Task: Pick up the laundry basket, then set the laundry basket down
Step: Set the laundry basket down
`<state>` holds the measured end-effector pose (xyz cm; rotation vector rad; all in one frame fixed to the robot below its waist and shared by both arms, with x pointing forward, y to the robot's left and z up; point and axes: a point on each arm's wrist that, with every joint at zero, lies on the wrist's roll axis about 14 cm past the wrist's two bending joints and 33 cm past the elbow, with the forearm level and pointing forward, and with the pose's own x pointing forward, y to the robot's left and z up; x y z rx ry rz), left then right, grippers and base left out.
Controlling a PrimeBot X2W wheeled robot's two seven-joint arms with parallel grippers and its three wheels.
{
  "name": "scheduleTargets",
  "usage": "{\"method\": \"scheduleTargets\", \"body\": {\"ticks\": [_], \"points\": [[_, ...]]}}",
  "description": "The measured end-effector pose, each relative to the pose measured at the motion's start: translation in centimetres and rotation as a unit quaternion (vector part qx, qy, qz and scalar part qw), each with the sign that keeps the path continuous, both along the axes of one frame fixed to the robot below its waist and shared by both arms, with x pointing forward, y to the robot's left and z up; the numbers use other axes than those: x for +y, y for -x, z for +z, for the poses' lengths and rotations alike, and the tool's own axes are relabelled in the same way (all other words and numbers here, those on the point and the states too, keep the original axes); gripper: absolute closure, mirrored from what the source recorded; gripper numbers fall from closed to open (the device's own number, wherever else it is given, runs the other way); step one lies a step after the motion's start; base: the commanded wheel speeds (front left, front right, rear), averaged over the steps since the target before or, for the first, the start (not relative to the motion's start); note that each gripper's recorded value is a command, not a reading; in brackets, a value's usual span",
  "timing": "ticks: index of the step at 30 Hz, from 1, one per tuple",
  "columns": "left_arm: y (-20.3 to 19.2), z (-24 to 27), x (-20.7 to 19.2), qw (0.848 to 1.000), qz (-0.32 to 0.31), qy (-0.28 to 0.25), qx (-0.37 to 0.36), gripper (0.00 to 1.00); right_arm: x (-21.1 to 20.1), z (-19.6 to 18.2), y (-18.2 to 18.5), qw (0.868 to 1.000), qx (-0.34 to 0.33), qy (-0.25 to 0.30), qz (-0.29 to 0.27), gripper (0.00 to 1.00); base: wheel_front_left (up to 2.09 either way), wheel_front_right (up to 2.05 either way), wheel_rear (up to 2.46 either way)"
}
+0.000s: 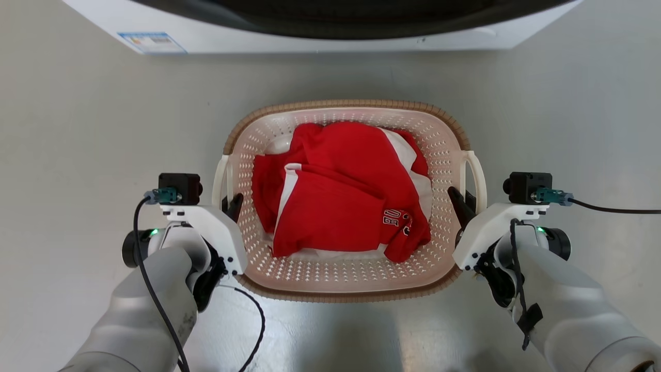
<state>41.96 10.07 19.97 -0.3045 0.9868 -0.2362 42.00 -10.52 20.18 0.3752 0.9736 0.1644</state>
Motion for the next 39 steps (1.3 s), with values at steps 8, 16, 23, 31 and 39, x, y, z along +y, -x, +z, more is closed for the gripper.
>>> {"method": "scheduleTargets", "body": {"ticks": [8,16,23,31,39], "points": [[0.8,-2.5,-0.1,1.000,0.000,0.001,0.021,1.00,-0.1,-2.5,0.7,1.000,0.022,0.000,-0.006,1.00,0.00,0.00,0.00],[1.0,-4.3,0.1,0.999,0.006,0.002,0.035,1.00,0.0,-4.5,1.2,0.999,0.040,-0.003,-0.009,1.00,0.00,0.00,0.00],[0.5,-5.1,0.1,0.999,0.008,0.003,0.037,1.00,-0.1,-5.5,0.9,0.999,0.044,-0.005,-0.013,1.00,0.00,0.00,0.00],[0.8,-5.8,0.0,0.999,0.008,0.004,0.045,1.00,-0.1,-6.3,1.4,0.999,0.052,-0.001,-0.006,1.00,0.00,0.00,0.00],[1.0,-6.1,0.1,0.999,0.006,0.002,0.049,0.00,-1.5,-6.8,1.5,0.998,0.060,0.016,-0.020,0.00,0.00,0.00,0.00]]}}
